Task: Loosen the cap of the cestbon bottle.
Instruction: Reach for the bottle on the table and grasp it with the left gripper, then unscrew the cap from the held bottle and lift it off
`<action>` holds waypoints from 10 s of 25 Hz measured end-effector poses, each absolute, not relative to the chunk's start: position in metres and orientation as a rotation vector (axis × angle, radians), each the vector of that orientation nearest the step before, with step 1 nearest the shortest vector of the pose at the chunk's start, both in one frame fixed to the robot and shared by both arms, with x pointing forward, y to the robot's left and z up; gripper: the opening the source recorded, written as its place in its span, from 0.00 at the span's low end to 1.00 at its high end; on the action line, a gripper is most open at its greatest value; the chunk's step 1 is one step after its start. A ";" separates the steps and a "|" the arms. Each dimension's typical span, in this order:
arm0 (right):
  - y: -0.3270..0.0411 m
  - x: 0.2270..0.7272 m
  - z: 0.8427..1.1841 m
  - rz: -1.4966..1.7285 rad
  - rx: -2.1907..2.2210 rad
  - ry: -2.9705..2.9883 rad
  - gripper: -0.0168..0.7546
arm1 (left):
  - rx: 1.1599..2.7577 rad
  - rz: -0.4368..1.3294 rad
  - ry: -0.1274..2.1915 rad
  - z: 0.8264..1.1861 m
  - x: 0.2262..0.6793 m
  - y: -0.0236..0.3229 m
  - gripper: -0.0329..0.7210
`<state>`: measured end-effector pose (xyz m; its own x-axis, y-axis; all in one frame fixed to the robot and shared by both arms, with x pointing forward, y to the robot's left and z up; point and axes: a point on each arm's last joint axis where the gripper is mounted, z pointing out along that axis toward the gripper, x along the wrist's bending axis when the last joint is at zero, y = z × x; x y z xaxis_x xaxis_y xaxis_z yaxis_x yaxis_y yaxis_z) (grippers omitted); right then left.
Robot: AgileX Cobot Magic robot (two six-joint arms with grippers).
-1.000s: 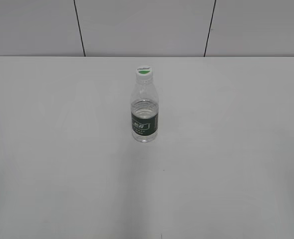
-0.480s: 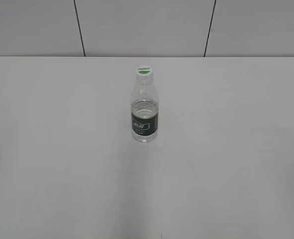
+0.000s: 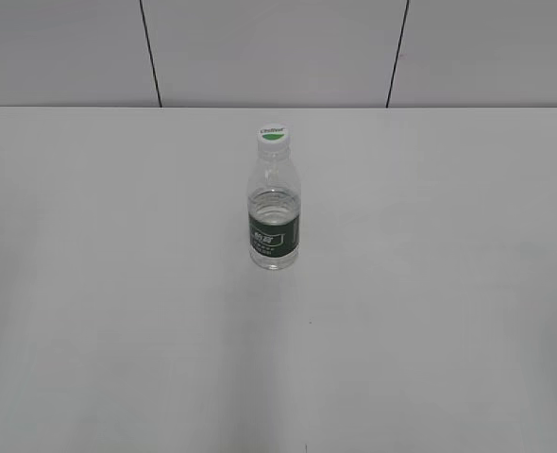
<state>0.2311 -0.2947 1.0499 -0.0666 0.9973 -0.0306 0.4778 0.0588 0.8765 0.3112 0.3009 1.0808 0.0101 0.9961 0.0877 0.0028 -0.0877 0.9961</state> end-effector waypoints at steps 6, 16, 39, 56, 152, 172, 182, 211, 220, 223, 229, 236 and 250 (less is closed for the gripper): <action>-0.295 0.231 1.050 0.937 1.502 1.635 0.78 | 1.291 1.260 1.153 1.072 0.347 0.299 0.64; -0.295 0.231 1.050 0.937 1.502 1.635 0.78 | 1.285 1.250 1.138 1.058 0.401 0.297 0.64; -0.295 0.231 1.050 0.937 1.501 1.634 0.78 | 1.468 1.100 0.957 0.965 0.486 0.275 0.64; -0.295 0.231 1.050 0.937 1.501 1.634 0.78 | 1.584 0.667 0.811 0.911 0.504 0.244 0.68; -0.293 0.394 1.107 0.563 1.883 2.010 0.78 | 1.820 0.038 0.094 0.839 0.574 0.094 0.55; -0.229 0.485 1.116 0.585 1.769 2.421 0.69 | 1.830 -0.047 0.038 0.839 0.555 0.065 0.55; -0.111 0.514 1.118 0.571 1.333 2.690 0.68 | 1.830 -0.055 0.058 0.839 0.555 0.065 0.55; -0.046 0.555 1.041 0.357 1.285 2.850 0.61 | 1.840 -0.055 0.070 0.839 0.556 0.065 0.55; -0.043 0.555 1.036 0.342 1.287 2.865 0.47 | 1.841 -0.054 0.071 0.839 0.556 0.065 0.55; -0.043 0.555 1.036 0.343 1.274 2.871 0.43 | 1.841 -0.054 0.072 0.839 0.556 0.065 0.55; -0.043 0.556 1.036 0.337 0.883 2.981 0.43 | 1.842 -0.054 0.073 0.839 0.556 0.065 0.55; -0.043 0.555 1.036 0.295 -0.033 3.044 0.42 | 1.844 -0.053 0.074 0.839 0.556 0.065 0.55; -0.045 0.556 1.039 0.182 -1.009 2.804 0.42 | 1.843 -0.050 0.082 0.839 0.557 0.064 0.55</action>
<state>0.5565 -0.0447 1.0394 -0.7609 -0.6213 -0.1870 -0.6403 0.7657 0.0612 0.5568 0.0641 0.8390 0.9965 0.0307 -0.0773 0.0827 -0.2687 0.9597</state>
